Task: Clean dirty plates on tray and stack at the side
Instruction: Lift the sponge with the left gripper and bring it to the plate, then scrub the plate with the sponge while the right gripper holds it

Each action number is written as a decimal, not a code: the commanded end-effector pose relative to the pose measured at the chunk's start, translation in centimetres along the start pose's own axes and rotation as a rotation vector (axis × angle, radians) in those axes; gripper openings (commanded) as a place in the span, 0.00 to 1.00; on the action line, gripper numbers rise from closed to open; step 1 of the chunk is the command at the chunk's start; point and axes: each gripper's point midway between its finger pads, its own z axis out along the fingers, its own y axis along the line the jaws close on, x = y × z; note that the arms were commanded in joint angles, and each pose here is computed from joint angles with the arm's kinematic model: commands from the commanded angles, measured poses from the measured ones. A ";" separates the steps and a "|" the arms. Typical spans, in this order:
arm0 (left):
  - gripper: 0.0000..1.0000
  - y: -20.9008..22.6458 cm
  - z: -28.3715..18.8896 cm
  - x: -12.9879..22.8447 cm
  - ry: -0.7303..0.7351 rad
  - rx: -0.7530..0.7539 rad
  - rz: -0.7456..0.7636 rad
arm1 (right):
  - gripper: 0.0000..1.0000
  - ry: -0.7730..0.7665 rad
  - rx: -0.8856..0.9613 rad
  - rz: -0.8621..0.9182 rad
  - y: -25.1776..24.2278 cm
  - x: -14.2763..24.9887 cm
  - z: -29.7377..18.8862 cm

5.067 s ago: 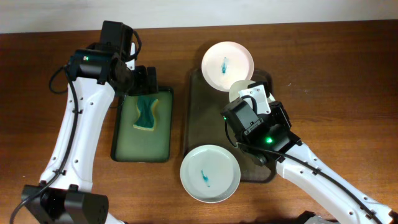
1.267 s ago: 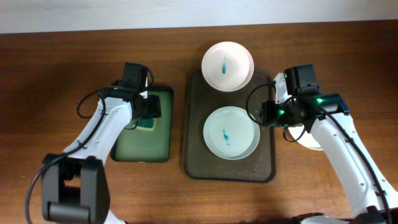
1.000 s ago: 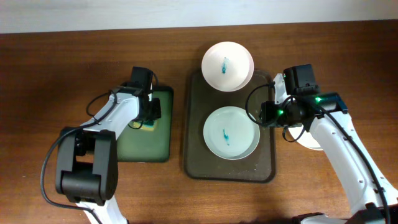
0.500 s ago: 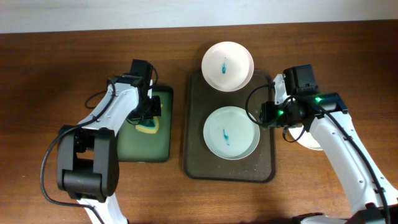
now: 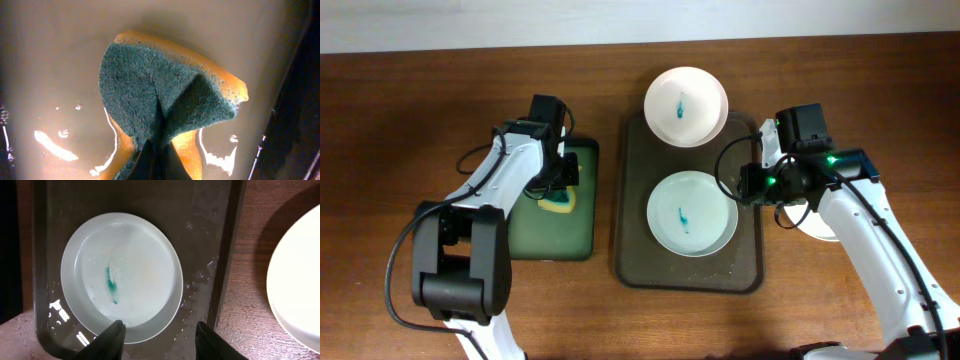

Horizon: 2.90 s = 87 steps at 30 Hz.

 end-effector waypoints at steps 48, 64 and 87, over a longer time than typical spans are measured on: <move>0.00 -3.1 -8.2 -2.4 -0.118 0.044 0.095 | 0.20 0.308 0.093 0.029 -3.5 3.3 12.0; 0.00 -16.6 -10.2 0.0 -0.101 0.374 0.214 | 0.04 0.353 0.031 0.191 -2.2 4.1 13.0; 0.00 -14.2 3.1 0.7 -0.070 -0.251 0.144 | 0.04 0.367 0.036 0.194 -2.2 4.4 12.9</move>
